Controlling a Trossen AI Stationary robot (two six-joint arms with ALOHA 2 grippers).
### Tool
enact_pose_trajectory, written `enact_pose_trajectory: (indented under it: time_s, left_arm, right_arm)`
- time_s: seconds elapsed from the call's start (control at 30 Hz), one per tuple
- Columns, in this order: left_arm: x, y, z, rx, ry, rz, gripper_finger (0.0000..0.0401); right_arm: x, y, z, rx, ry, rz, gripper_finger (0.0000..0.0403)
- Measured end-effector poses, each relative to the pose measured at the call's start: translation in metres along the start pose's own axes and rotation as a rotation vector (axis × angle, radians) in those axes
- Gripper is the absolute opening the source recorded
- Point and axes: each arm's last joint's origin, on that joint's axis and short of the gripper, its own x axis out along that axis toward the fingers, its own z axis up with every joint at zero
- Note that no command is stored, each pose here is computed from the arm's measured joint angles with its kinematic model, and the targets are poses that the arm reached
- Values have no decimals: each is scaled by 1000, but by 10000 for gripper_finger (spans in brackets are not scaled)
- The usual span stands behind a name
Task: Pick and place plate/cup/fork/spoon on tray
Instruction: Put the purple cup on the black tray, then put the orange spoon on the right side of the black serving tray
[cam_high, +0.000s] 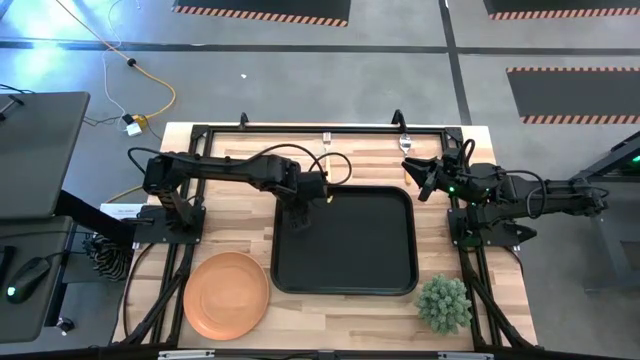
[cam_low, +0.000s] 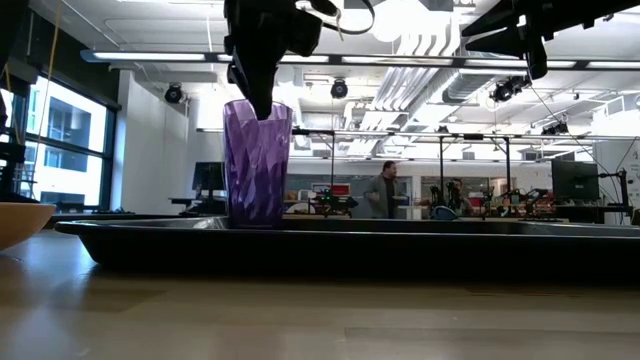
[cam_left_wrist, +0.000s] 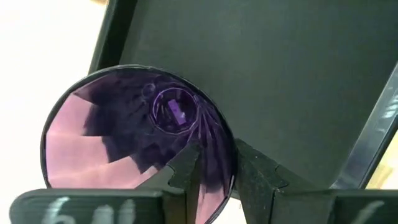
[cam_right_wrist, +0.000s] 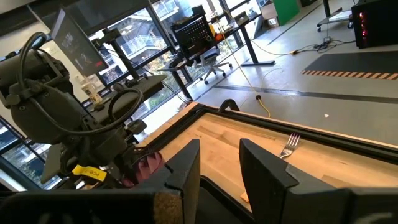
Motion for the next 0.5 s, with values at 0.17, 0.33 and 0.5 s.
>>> enact_pose_trajectory:
  time_s: [0.17,0.33,0.5]
  left_arm:
    - [0,1,0,-3,-1,2,106]
    - [-6,0,3,-5,-23,-5,117]
    - [-17,-1,8,-7,-57,-28,117]
  right_arm:
    - [0,0,0,0,0,0,103]
    - [0,0,0,0,0,0,103]
    - [0,0,0,0,0,0,103]
